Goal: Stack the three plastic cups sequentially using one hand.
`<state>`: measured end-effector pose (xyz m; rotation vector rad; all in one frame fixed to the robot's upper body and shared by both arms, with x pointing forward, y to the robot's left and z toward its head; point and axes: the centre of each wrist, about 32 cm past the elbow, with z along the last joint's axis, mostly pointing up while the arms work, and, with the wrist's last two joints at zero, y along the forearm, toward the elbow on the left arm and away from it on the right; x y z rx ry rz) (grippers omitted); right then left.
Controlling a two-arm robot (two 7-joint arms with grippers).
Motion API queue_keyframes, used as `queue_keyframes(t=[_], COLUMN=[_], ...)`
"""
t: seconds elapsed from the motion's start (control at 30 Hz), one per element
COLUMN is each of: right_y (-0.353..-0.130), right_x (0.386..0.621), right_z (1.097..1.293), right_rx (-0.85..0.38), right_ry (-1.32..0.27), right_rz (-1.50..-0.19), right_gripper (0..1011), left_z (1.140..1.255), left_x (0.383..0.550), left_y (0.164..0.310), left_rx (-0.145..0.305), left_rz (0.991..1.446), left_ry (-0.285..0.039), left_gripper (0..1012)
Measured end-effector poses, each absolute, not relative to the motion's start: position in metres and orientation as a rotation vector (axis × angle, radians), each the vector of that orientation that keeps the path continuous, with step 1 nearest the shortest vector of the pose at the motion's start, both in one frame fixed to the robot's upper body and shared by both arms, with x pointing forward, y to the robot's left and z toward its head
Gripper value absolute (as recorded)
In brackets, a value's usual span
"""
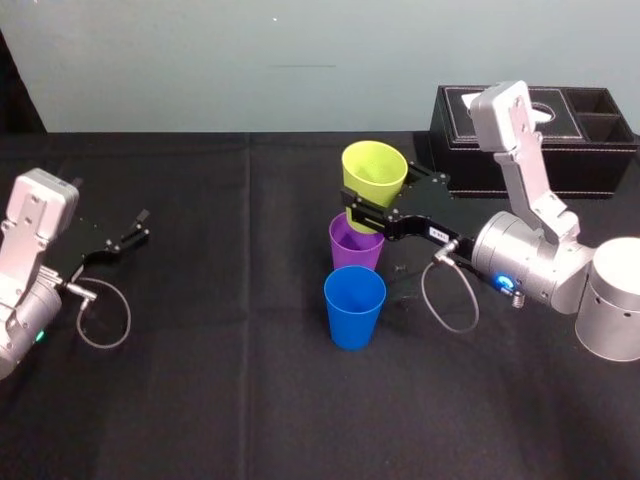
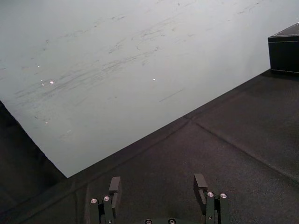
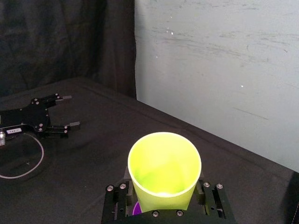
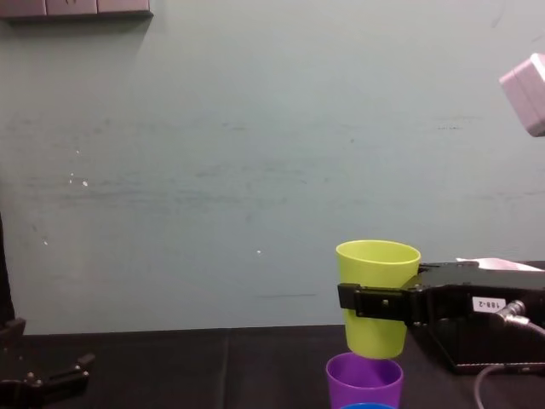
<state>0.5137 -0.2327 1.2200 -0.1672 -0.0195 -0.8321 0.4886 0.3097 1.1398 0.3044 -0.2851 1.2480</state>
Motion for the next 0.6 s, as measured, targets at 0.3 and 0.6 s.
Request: queue_keyframes(t=[0.3,0.6], right_y=[-0.2325,-0.2303], right_x=[0.5149,0.5169], right_z=[1.2155,1.2104], right_rx=[-0.173,-0.179], right_ry=[-0.018,-0.016], right_rz=[-0.819,-0.804], right_gripper=[726,726], left_z=[1.1398,1.1398], left_x=[0.4886,0.4886], left_y=[0.3097,0.3097], left_rx=[0.304,0.304], left_rz=[1.248,1.248], left_ry=[-0.285,-0.285], left_gripper=[1011,1012])
